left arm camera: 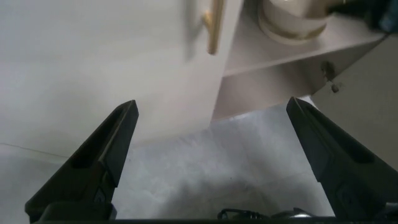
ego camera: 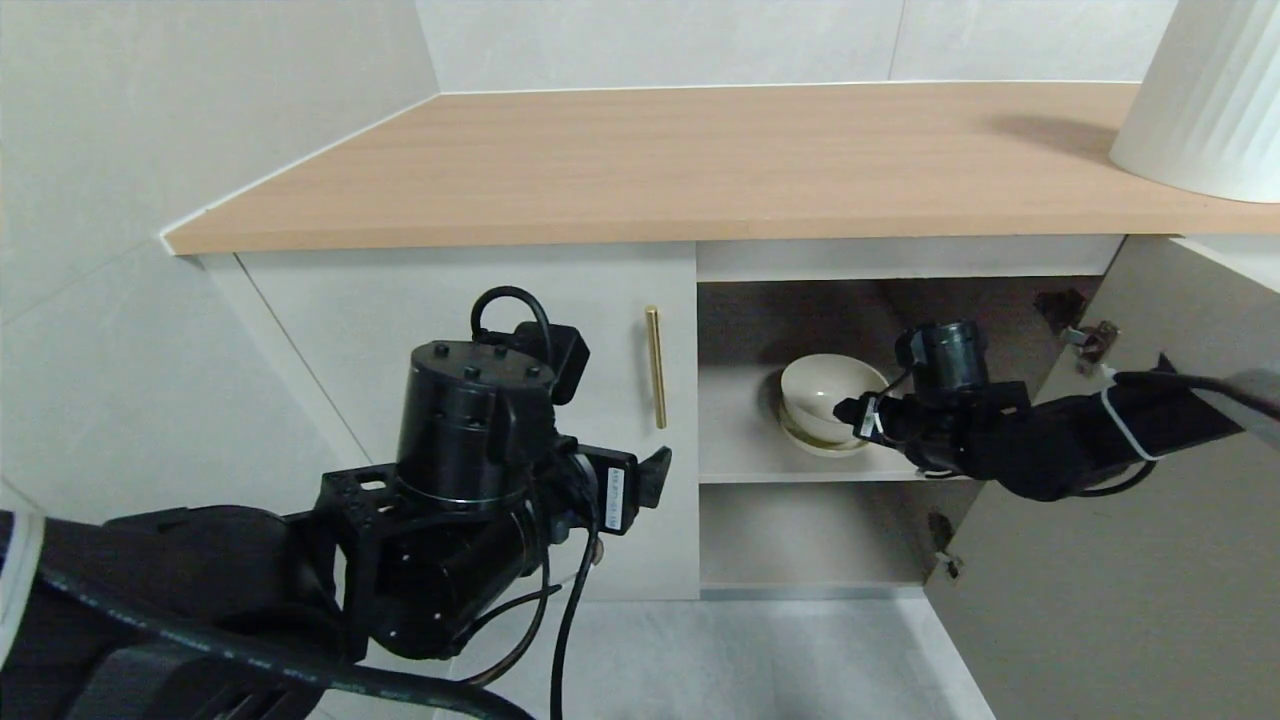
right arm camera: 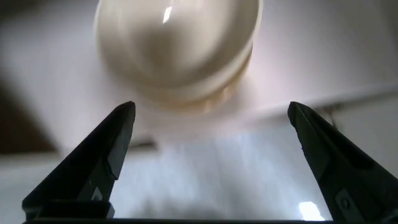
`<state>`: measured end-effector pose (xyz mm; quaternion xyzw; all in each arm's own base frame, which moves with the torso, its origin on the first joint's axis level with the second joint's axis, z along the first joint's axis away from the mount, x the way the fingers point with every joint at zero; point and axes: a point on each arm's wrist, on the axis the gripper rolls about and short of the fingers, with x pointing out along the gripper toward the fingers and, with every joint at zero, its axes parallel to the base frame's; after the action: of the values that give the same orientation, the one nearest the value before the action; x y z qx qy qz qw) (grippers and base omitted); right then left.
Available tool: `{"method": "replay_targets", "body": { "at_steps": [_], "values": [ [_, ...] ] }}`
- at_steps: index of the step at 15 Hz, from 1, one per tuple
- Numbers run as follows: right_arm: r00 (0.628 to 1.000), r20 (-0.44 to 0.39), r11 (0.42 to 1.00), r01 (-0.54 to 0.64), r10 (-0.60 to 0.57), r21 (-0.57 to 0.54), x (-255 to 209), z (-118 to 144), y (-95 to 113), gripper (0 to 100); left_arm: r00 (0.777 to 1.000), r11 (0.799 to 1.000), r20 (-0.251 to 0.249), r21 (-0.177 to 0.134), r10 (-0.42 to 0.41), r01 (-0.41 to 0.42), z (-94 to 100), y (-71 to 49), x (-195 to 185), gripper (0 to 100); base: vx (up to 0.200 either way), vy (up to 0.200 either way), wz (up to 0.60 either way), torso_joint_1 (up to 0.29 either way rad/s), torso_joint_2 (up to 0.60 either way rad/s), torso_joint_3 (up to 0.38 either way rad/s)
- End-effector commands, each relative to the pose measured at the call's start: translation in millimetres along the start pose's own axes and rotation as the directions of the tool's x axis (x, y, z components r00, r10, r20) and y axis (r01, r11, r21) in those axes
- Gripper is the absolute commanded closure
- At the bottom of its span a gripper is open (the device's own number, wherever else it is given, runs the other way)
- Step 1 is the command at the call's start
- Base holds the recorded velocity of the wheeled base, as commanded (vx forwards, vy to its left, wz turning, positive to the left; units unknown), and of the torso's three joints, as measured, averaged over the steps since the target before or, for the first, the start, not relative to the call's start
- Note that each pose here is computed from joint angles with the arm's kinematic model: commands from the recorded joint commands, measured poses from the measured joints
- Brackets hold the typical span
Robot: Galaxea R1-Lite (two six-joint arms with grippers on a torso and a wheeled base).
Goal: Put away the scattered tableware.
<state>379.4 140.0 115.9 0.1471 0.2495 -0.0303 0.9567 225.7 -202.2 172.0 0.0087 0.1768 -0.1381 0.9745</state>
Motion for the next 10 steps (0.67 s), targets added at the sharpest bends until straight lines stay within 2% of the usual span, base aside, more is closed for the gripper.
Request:
{"method": "replay_targets", "body": {
  "at_steps": [1, 2, 3, 4, 5, 7, 9, 10],
  "values": [
    [0.992, -0.048, 0.993, -0.119, 0.118, -0.022, -96, 20, -1, 0, 0.998, 0.999, 0.065, -0.040, 0.014, -0.011, 12.6, 24.6, -38, 0, 0.000, 0.000, 0.00, 0.000, 0.00, 0.000],
    [0.987, -0.078, 0.989, -0.141, 0.138, -0.032, -115, 21, -2, 0, 0.998, 0.999, 0.063, -0.038, 0.016, -0.013, 10.2, 29.2, -46, 0, 0.000, 0.000, 0.00, 0.000, 0.00, 0.000],
    [0.976, -0.147, 0.983, -0.172, 0.162, -0.059, -155, 16, -8, 0, 0.998, 1.000, 0.062, -0.007, 0.014, -0.014, 4.2, 39.6, -67, 0, 0.000, 0.000, 0.00, 0.000, 0.00, 0.000],
    [0.969, -0.183, 0.979, -0.185, 0.168, -0.082, -177, 9, -14, 0, 0.999, 1.000, 0.044, 0.010, 0.019, -0.020, -4.2, 46.3, -77, 0, 0.000, 0.000, 0.00, 0.000, 0.00, 0.000],
    [0.966, -0.188, 0.976, -0.199, 0.179, -0.094, -195, 4, -22, 0, 0.999, 0.999, 0.032, 0.012, 0.034, -0.035, -11.6, 54.5, -85, 0, 0.000, 0.000, 0.00, 0.000, 0.00, 0.000],
    [0.958, -0.180, 0.961, -0.247, 0.222, -0.126, -223, -3, -31, 0, 0.995, 0.995, 0.015, -0.006, 0.103, -0.103, -21.8, 75.7, -92, 0, 0.000, 0.000, 0.00, 0.000, 0.00, 0.000],
    [0.952, -0.194, 0.953, -0.267, 0.238, -0.141, -236, -10, -35, 0, 0.992, 0.993, 0.035, -0.016, 0.118, -0.117, -21.1, 82.1, -101, 0, 0.000, 0.000, 0.00, 0.000, 0.00, 0.000],
    [0.943, -0.245, 0.948, -0.269, 0.224, -0.168, -243, -25, -42, 0, 0.987, 0.989, 0.053, -0.009, 0.150, -0.149, -18.5, 90.9, -110, 0, 0.000, 0.000, 0.00, 0.000, 0.00, 0.000]
  ]
}}
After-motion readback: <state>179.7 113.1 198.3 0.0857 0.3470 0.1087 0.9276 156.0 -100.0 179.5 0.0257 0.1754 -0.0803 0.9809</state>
